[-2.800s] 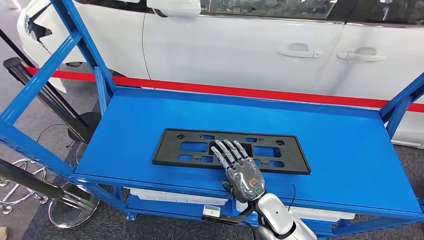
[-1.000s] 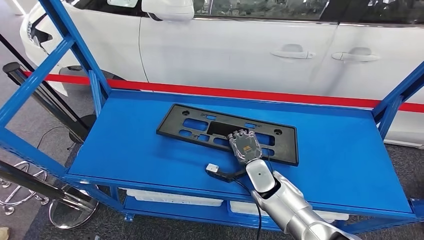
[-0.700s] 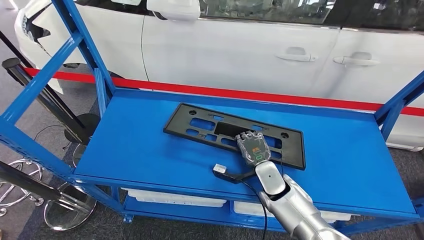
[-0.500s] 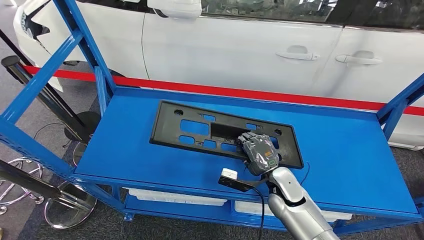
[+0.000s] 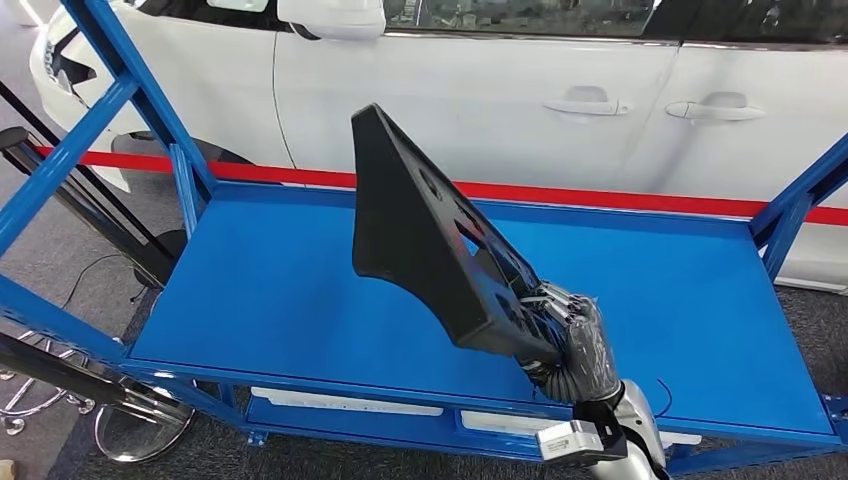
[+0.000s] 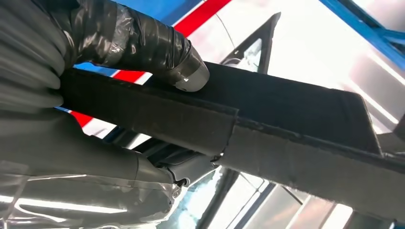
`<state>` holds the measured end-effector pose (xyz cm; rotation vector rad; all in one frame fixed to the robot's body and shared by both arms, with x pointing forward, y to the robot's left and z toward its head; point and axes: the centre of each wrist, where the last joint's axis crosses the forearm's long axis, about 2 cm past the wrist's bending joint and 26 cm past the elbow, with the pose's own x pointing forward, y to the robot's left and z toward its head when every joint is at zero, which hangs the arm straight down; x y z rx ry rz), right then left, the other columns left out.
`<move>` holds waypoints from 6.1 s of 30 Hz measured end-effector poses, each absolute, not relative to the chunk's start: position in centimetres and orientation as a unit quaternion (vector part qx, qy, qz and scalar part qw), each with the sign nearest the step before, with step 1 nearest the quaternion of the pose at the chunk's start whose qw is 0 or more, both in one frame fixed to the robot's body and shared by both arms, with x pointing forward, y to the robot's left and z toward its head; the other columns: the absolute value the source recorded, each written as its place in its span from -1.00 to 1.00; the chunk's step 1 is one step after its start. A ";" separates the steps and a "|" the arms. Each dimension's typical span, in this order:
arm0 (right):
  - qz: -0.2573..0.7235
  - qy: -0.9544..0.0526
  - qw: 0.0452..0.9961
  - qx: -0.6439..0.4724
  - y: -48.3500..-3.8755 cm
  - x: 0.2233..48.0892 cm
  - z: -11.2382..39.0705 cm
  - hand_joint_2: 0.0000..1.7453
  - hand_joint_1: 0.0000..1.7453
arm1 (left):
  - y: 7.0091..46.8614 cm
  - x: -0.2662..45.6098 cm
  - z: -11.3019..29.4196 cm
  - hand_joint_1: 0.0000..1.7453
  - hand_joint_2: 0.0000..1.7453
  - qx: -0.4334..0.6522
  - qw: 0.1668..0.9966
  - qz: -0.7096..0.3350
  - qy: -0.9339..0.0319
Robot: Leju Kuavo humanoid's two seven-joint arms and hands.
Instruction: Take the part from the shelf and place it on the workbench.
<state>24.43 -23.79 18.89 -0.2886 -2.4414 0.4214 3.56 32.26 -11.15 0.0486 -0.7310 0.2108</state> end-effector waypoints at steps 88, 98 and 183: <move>0.262 -0.890 0.245 0.281 -21.7 16.3 20.1 1.00 1.00 | 32.5 6.4 -10.8 -1.00 1.00 0.048 0.934 0.029 -0.353; 0.255 -0.892 0.240 0.284 -21.4 16.2 20.3 1.00 1.00 | 32.5 6.8 -10.7 -1.00 1.00 0.047 0.934 0.021 -0.353; 0.216 -0.894 0.199 0.339 -20.0 17.5 22.9 1.00 1.00 | 30.9 6.2 -10.9 -1.00 1.00 0.087 0.941 0.056 -0.323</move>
